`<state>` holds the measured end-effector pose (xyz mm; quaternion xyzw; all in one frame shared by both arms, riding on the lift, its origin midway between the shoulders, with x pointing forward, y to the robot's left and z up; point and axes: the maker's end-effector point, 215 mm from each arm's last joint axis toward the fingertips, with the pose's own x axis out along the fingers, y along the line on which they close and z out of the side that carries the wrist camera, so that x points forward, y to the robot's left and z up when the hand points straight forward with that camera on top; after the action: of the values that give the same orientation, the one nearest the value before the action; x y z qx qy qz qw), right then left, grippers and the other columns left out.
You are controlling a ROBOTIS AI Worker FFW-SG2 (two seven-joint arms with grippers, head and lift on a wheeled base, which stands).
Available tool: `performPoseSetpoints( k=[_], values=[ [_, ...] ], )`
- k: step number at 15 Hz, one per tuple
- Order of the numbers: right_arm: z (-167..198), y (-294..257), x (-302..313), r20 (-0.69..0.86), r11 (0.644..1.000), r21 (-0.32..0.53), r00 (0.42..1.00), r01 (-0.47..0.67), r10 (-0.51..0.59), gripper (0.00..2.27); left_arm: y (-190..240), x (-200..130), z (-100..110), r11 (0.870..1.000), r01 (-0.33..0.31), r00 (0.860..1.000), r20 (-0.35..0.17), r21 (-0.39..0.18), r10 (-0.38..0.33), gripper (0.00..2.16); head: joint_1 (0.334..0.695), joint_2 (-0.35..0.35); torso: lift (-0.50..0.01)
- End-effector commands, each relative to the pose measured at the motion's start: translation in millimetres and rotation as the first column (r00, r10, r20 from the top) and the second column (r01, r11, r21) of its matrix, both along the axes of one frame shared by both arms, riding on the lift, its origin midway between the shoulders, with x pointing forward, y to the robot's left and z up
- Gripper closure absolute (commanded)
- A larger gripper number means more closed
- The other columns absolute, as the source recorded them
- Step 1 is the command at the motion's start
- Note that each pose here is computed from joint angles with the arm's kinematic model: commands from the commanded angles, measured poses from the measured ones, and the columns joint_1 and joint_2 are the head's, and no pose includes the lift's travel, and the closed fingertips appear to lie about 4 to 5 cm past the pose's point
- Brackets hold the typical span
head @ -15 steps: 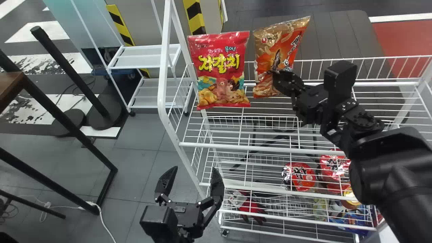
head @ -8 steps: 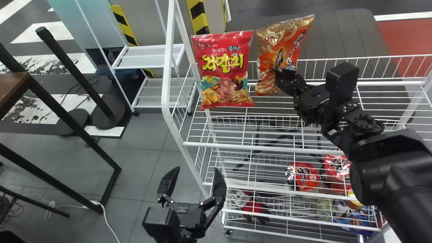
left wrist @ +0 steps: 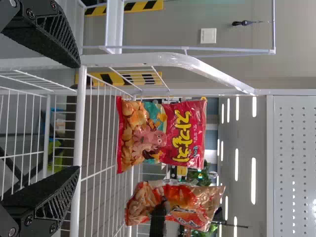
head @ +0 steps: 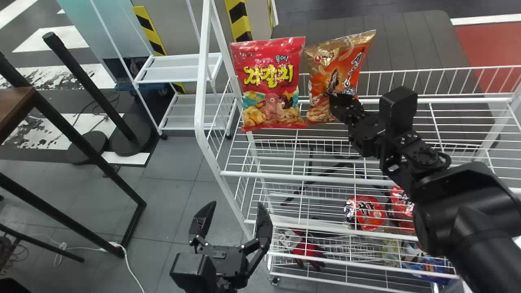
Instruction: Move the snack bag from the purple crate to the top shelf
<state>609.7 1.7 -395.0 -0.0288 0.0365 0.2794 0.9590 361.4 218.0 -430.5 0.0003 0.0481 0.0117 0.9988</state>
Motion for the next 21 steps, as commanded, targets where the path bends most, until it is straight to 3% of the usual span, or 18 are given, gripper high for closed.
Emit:
performPoseSetpoints(
  k=[1, 8, 11, 21],
  values=[
    [-3.0, 5.7, -0.3, 0.013, 1.0, 0.0, 1.0, 0.0, 0.0, 1.52, 0.4, -0.3, 0.0, 1.0, -0.001, 1.0, 0.003, 0.0, 0.001, 0.07, 0.695, 0.247, 0.001],
    [-2.0, -5.6, 5.4, 0.043, 0.999, -0.002, 0.998, 0.054, -0.054, 1.47, 0.5, 0.6, 0.5, 1.0, -0.002, 1.0, 0.006, -0.002, 0.002, 0.07, 0.695, 0.239, 0.001],
    [-0.1, -10.0, 10.4, 0.07, 0.996, -0.018, 0.994, 0.088, -0.087, 1.3, 0.0, 0.7, 1.4, 1.0, 0.0, 1.0, 0.009, -0.001, 0.0, 0.07, 0.695, 0.233, 0.001],
    [-12.5, -18.9, 19.1, 0.05, 0.992, -0.038, 0.992, 0.117, -0.115, 1.18, -1.8, -0.5, 0.2, 1.0, 0.003, 1.0, 0.01, 0.0, -0.003, 0.07, 0.695, 0.214, 0.001]
  ],
)
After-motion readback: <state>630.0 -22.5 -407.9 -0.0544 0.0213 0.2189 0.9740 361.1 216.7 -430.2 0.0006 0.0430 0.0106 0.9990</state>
